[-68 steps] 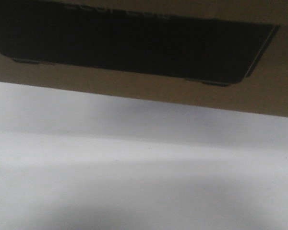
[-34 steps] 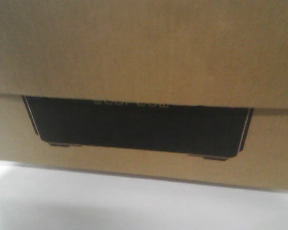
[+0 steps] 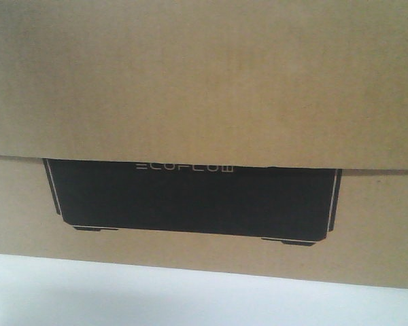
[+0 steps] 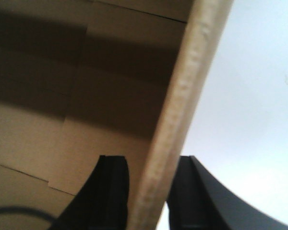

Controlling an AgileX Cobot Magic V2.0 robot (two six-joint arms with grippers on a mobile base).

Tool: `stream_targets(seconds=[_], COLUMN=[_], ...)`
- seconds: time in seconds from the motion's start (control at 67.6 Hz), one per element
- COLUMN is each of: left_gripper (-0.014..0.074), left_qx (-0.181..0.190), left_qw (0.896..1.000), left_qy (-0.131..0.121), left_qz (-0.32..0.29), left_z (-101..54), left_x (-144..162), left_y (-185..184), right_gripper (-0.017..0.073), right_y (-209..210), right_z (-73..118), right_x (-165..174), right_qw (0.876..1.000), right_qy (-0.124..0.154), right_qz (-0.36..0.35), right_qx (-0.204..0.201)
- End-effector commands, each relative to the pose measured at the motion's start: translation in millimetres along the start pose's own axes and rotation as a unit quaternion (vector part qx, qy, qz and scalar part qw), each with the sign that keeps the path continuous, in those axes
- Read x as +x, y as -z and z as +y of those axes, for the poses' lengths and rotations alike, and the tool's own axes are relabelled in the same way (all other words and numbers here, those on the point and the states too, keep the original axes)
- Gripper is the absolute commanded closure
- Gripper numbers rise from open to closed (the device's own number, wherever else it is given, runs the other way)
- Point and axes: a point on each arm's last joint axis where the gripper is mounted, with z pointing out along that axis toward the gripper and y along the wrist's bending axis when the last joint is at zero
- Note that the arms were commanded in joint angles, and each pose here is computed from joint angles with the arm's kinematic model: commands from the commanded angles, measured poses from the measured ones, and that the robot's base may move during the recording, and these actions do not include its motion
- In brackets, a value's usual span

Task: Grab box from left shelf to table start
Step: 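Lower the held box onto the white table surface, then open both grippers and release the box walls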

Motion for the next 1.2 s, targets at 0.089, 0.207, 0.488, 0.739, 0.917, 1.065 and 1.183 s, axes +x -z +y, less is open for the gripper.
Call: stream_targets(seconds=[0.089, 0.207, 0.488, 0.739, 0.917, 1.065, 1.183], left_gripper=[0.0517, 0.0206, 0.0024, 0.0025, 0.0025, 0.0055, 0.0192], left_qx=[0.081, 0.081, 0.084, 0.072, 0.057, 0.041, 0.016], left_qw=[0.996, 0.996, 0.996, 0.994, 0.989, 0.978, 0.968], left_qy=[-0.02, -0.023, -0.036, -0.065, -0.086, -0.116, -0.136], left_qz=[0.011, 0.011, 0.004, -0.048, -0.11, -0.171, -0.208], left_z=[-18.3, -18.3, -20.2, -23.4, -22.4, -17.9, -10.9], left_x=[3.4, 3.5, -1.0, -19.5, -22.3, -8.4, 9.4], left_y=[2.5, 2.5, 10.7, 55.4, 106.9, 161.4, 201.0], right_gripper=[0.0236, 0.0037, -0.0067, -0.0067, -0.0064, -0.0034, 0.012], right_y=[15.4, 15.4, 22.9, 49.6, 91.0, 130.3, 156.5], right_z=[7.3, 6.9, 5.0, 5.3, 14.8, 23.9, 30.2], right_x=[-7.8, -7.8, -9.6, -15.0, -14.8, -1.9, 15.1], right_qw=[0.998, 0.998, 0.998, 0.997, 0.992, 0.984, 0.979], right_qy=[0.021, 0.02, 0.03, 0.036, 0.041, 0.049, 0.056], right_qz=[-0.054, -0.054, -0.053, -0.06, -0.109, -0.164, -0.194], right_qx=[-0.016, -0.015, 0.005, 0.036, 0.037, 0.038, 0.039])
